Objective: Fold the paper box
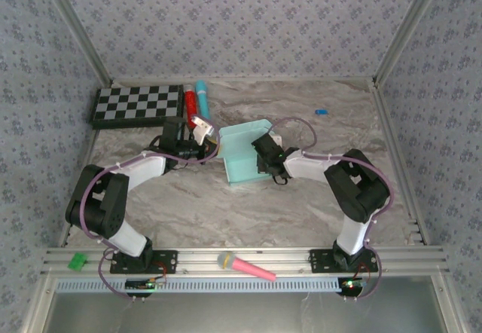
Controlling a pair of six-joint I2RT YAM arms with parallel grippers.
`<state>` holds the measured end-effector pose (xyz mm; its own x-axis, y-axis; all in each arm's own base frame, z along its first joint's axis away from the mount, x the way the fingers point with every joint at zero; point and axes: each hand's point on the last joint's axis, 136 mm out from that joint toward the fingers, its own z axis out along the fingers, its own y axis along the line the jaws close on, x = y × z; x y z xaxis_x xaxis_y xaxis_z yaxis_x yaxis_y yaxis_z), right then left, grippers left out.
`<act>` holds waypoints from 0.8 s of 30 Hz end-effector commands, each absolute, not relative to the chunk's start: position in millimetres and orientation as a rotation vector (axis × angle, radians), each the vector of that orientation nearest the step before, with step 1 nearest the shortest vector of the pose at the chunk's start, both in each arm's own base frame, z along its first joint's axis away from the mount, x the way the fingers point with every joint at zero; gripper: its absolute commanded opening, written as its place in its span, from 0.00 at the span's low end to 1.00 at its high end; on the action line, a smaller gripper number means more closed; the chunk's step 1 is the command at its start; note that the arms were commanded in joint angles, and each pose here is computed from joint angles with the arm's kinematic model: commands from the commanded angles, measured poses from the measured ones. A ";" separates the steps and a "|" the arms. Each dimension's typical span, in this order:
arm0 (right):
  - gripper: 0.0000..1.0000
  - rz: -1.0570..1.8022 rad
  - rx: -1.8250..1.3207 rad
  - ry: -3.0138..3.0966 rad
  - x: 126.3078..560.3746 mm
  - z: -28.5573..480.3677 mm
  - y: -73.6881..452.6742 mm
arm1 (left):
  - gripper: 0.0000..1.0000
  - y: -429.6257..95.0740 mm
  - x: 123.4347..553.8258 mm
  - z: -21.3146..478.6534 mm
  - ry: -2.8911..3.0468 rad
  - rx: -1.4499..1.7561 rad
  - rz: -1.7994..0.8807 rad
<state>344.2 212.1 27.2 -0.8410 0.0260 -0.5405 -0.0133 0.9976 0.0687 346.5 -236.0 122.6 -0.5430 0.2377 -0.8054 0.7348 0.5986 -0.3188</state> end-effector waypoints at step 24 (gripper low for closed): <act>0.32 -0.012 0.201 2.594 339.0 34.2 169.3 | 0.00 -241.1 332.2 123.3 2.091 0.860 -0.874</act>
<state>339.8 197.5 31.2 -0.8588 0.0896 -0.5044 0.0527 0.9948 0.0870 336.3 -241.6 118.4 -0.5392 0.2740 -0.7964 0.7600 0.5657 -0.3199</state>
